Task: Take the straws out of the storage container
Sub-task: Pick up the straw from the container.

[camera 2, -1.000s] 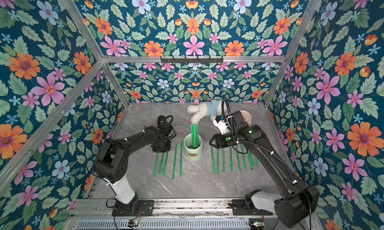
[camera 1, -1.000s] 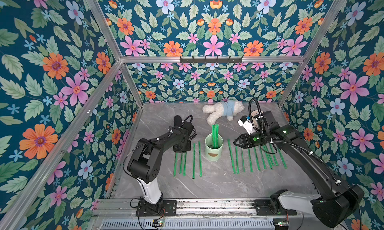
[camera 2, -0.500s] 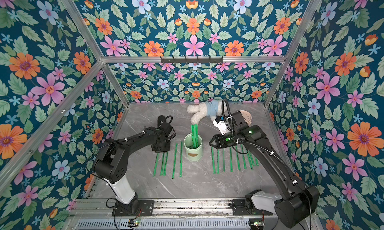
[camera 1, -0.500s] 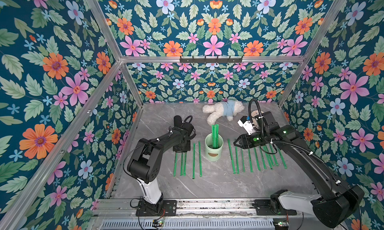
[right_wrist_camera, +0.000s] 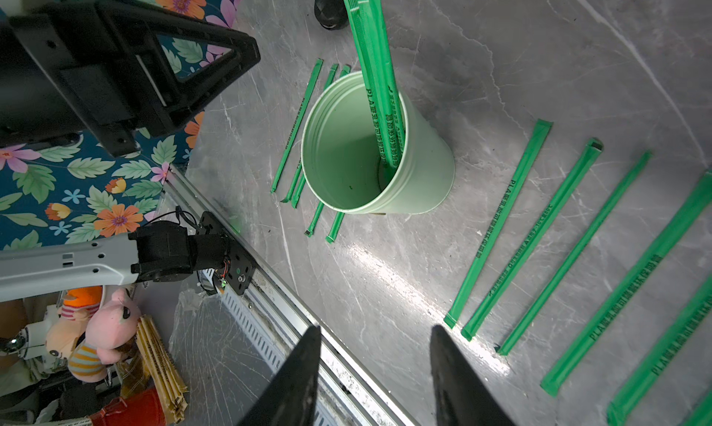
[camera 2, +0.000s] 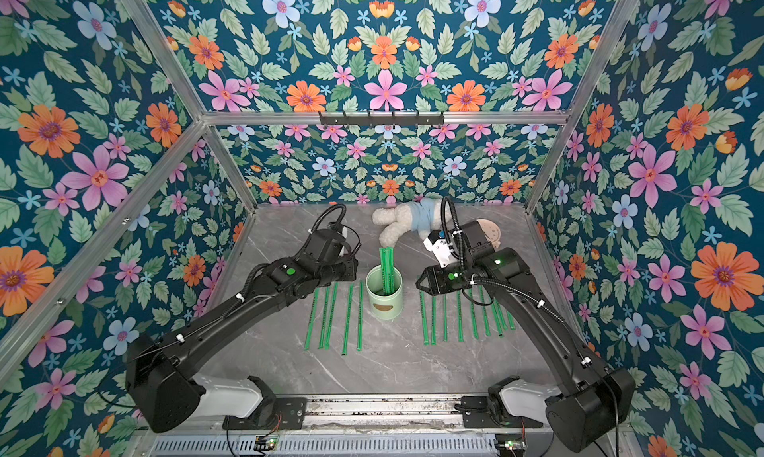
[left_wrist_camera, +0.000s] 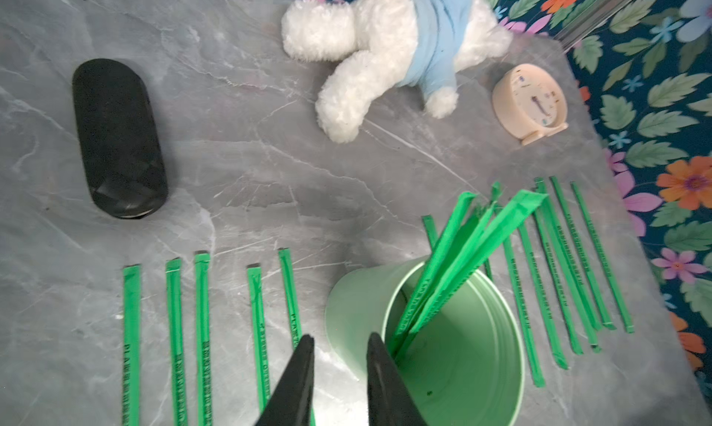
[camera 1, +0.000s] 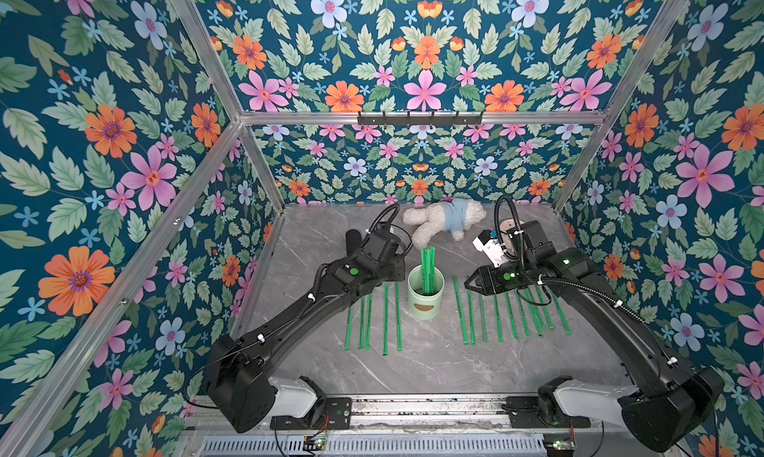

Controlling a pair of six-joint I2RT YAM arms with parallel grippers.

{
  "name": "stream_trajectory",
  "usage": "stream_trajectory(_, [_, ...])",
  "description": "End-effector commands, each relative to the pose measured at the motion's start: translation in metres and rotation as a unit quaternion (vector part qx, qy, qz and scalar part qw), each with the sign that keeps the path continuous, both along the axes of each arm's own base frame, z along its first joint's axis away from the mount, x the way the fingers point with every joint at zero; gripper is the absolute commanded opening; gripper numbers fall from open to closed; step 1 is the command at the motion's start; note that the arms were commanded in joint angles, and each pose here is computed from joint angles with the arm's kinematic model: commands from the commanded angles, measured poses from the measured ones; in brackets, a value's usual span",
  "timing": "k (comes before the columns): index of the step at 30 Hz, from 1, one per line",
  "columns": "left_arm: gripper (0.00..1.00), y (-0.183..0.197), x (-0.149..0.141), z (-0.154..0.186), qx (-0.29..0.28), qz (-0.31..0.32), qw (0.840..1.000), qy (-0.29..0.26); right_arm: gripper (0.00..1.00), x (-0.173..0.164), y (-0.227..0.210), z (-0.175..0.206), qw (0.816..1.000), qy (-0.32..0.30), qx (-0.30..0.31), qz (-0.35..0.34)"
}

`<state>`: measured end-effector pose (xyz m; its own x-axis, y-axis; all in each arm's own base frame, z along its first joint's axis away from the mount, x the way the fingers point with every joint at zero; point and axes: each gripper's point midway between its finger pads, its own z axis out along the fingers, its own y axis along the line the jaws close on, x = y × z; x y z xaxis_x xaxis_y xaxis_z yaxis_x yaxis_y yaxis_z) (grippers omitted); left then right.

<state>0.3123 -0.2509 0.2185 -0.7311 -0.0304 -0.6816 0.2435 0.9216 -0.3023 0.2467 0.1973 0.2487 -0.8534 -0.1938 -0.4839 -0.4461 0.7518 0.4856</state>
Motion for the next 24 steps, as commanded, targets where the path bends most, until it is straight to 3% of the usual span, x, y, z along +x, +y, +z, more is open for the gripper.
stream_trajectory(1, [0.28, -0.022, 0.005, 0.005, -0.037, -0.017, 0.999, -0.01, 0.48, 0.003, 0.001, 0.004, 1.0, -0.009, 0.001, 0.0])
stream_trajectory(7, [0.28, -0.046, 0.012, 0.001, -0.052, -0.041, 0.998, -0.016, 0.48, 0.002, 0.0, 0.001, 1.0, -0.007, -0.001, -0.001])
stream_trajectory(24, [0.27, -0.062, 0.032, -0.015, -0.023, -0.047, 0.999, -0.008, 0.48, 0.002, 0.0, -0.001, 1.0, -0.003, -0.003, -0.001])
